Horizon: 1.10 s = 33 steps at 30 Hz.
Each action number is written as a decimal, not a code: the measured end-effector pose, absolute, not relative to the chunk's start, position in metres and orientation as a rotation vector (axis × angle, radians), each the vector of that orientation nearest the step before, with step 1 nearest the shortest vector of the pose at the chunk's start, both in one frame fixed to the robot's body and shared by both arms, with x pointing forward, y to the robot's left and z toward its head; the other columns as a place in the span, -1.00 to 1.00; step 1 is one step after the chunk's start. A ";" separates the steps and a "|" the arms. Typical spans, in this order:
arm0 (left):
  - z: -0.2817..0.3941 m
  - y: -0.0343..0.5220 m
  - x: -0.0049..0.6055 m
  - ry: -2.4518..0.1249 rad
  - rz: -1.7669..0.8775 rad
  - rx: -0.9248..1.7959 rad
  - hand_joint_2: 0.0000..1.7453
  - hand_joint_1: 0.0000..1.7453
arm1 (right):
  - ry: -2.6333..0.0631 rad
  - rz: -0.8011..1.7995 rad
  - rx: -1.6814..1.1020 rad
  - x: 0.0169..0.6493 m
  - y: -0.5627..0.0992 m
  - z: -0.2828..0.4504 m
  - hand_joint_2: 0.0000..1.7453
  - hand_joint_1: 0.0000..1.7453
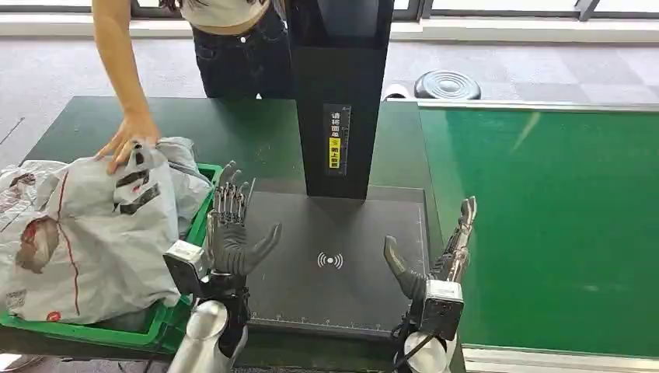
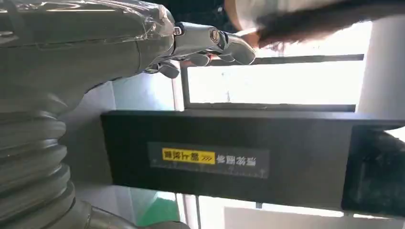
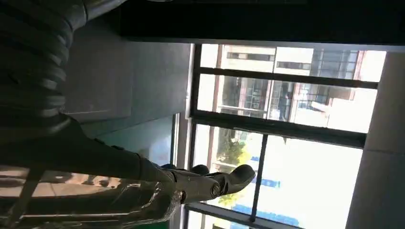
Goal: Moved the parcel from conveyor to table for the left to box.
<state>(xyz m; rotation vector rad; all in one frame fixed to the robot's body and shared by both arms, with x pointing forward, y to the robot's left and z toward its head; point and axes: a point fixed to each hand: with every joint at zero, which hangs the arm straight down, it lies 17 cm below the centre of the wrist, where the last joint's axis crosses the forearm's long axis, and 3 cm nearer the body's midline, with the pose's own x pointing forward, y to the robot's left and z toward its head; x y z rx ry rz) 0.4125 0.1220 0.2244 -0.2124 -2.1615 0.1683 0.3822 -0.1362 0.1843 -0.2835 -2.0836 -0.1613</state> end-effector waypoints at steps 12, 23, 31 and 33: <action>0.215 0.114 0.413 -2.136 0.149 -0.218 1.00 -1.00 | -2.073 -0.167 -0.303 0.381 -0.139 0.181 1.00 -1.00; 0.212 0.116 0.414 -2.133 0.152 -0.189 1.00 -1.00 | -2.074 -0.154 -0.275 0.381 -0.135 0.180 1.00 -1.00; 0.212 0.119 0.415 -2.135 0.159 -0.165 1.00 -1.00 | -2.069 -0.139 -0.250 0.382 -0.131 0.176 1.00 -1.00; 0.212 0.119 0.414 -2.135 0.157 -0.163 1.00 -1.00 | -2.069 -0.138 -0.247 0.382 -0.130 0.177 1.00 -1.00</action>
